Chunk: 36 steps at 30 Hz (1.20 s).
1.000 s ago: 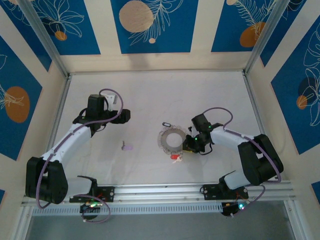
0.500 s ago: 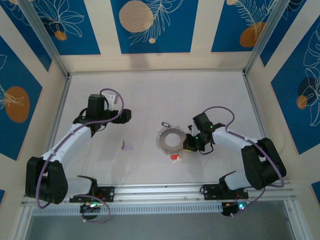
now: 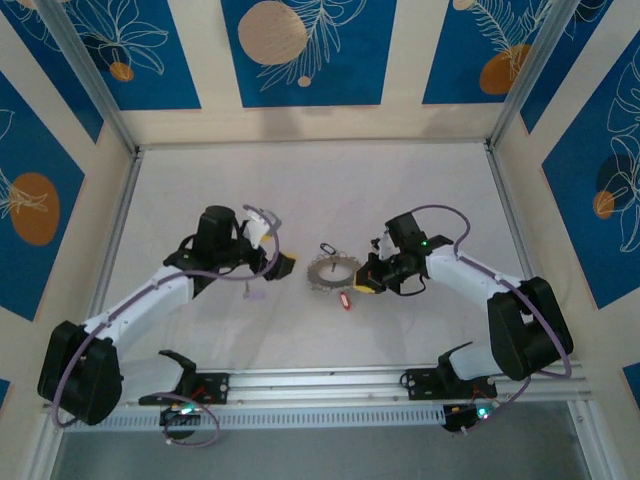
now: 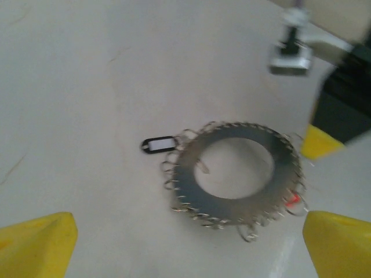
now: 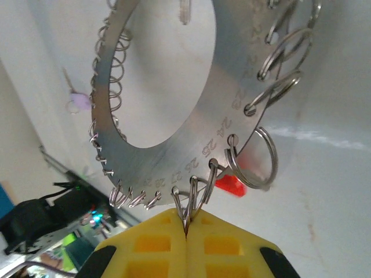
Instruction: Put the keys on the keyring
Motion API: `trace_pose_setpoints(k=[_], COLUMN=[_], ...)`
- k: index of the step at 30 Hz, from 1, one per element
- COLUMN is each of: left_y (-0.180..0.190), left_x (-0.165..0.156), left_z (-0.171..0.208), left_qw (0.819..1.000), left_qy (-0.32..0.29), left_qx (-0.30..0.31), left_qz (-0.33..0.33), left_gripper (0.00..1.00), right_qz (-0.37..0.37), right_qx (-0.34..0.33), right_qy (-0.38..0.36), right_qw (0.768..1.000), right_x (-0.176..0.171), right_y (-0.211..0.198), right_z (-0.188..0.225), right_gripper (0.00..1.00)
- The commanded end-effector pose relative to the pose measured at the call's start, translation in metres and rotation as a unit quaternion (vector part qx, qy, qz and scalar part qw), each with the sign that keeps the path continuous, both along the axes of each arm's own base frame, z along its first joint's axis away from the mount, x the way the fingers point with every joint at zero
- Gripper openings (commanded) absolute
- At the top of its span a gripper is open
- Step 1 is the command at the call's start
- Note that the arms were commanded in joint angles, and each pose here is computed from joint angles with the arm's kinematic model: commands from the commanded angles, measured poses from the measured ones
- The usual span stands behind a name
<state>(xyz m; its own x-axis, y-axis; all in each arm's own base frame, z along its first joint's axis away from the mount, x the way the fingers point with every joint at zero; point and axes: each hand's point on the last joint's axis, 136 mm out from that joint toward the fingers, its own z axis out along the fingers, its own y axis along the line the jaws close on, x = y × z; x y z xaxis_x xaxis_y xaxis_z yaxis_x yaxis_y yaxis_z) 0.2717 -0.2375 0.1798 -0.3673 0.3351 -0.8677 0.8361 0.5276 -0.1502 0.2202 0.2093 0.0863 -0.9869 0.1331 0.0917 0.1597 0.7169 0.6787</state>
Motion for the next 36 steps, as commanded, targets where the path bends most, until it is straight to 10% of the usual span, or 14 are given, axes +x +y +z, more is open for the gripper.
trace_pose_setpoints(k=[1,16,36], left_y=[-0.021,-0.076,-0.091], left_x=[-0.035,-0.052,-0.023], left_z=[0.013,-0.021,-0.037], left_qw=[0.982,0.912,0.917], left_qy=[-0.135,-0.263,-0.282], left_qx=[0.002,0.145,0.169], left_qz=[-0.135,-0.280,-0.227], left_gripper=[0.99,0.87,0.52], right_qz=[-0.006,0.017,0.135], right_qx=[0.064,0.091,0.074], right_qy=[0.018,-0.026,-0.151], right_qw=[0.998,0.995,0.976], right_x=[0.003,0.011,0.020], right_y=[0.015,0.022,0.036], right_z=[0.029,0.055,0.069], right_gripper=[0.02,0.00,0.00])
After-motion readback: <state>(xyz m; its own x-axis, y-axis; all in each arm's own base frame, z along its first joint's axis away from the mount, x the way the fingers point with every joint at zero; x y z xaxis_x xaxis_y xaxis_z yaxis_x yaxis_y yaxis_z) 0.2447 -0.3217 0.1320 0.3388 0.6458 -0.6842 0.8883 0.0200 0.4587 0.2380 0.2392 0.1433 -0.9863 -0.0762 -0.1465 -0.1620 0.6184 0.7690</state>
